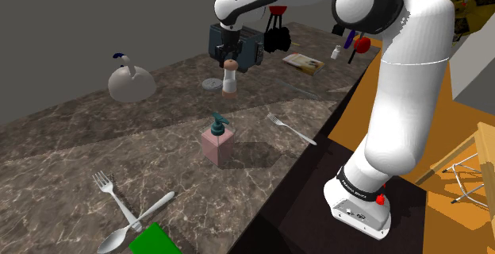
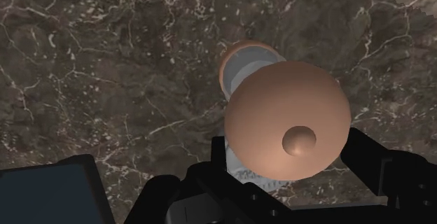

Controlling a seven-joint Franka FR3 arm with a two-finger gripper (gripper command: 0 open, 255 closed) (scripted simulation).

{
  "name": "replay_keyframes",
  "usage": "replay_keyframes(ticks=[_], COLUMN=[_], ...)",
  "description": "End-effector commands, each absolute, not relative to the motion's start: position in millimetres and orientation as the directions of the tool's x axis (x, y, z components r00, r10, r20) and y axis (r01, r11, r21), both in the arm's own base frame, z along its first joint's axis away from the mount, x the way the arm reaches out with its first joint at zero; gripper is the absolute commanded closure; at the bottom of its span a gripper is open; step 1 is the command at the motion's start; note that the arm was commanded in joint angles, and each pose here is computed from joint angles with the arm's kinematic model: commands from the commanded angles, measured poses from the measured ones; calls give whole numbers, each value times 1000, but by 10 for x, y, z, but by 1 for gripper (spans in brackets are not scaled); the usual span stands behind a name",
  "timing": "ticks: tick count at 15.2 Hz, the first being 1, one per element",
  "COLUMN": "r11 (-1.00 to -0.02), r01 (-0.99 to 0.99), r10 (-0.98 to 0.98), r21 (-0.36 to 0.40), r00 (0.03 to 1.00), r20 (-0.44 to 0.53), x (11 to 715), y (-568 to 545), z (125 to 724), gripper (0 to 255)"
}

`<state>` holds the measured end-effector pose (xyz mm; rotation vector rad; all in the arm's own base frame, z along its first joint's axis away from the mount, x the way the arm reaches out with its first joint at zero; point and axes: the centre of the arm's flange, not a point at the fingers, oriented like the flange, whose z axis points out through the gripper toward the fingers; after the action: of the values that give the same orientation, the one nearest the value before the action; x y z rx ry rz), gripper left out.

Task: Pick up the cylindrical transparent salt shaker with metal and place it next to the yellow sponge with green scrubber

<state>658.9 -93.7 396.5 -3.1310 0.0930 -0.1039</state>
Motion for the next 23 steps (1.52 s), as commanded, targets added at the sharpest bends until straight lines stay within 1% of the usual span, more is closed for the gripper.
replay_keyframes(ticks=[1, 4, 23], r11=[-998, -998, -998], r01=[-59, -59, -59], r10=[-59, -59, -59], r21=[-10, -10, -10], r00=[996, 996, 996], r20=[65, 65, 65], x=[6588, 6588, 6588], y=[-936, -936, -936], z=[3959, 3958, 4961], gripper=[255, 255, 255])
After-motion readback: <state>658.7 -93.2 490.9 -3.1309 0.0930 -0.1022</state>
